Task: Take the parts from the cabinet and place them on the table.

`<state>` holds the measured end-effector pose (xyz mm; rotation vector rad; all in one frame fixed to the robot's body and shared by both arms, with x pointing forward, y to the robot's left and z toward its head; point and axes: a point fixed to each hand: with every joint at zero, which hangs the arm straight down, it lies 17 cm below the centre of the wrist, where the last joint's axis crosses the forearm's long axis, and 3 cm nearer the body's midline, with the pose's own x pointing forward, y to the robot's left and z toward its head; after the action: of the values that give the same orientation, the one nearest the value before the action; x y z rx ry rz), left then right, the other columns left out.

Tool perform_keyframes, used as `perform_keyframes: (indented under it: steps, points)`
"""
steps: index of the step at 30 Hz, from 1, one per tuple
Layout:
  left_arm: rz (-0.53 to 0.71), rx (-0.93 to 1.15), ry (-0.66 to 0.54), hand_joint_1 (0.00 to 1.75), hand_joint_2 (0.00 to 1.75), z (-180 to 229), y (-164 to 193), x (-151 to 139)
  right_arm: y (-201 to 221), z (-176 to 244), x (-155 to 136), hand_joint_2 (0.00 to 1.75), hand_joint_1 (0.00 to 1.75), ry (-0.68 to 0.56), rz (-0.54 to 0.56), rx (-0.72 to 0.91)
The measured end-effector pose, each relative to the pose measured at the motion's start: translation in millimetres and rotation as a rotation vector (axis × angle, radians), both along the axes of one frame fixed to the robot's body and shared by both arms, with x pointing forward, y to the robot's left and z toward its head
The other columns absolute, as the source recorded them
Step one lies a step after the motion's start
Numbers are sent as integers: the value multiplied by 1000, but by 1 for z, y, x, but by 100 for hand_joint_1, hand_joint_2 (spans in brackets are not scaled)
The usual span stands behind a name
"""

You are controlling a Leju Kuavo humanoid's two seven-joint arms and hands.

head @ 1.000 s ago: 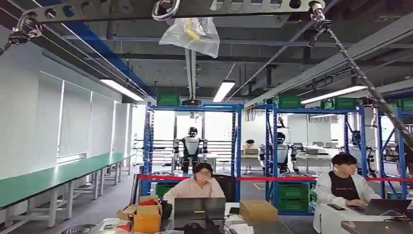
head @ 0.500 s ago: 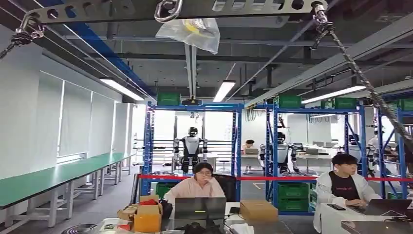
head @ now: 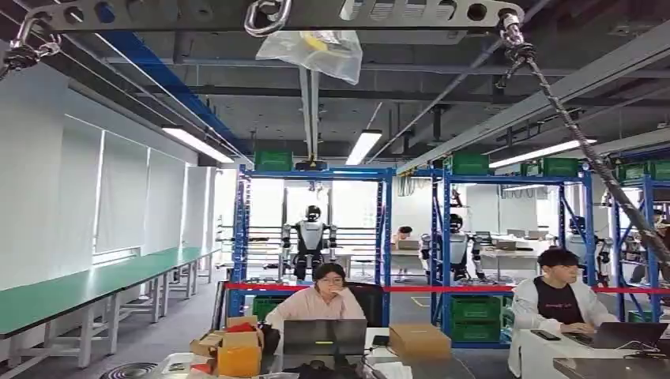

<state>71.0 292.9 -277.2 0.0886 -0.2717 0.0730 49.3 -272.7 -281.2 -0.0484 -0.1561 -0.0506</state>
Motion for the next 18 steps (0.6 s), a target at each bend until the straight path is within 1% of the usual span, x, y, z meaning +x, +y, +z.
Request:
perform_keyframes:
  steps: [1, 3, 4, 18]
  points:
    - [-3, -3, 1, 0, 175, 0, -1, -1, 1, 0, 0, 175, 0, -5, 1, 2]
    - [-9, -7, 1, 0, 175, 0, -2, -3, 1, 1, 0, 175, 0, -14, 6, 4]
    - [-12, -8, 1, 0, 0, 0, -3, -3, 1, 1, 0, 175, 0, -17, 7, 5]
    - [-17, -72, 28, 0, 0, 0, -26, -22, 11, 5, 0, 175, 0, -77, 18, 40]
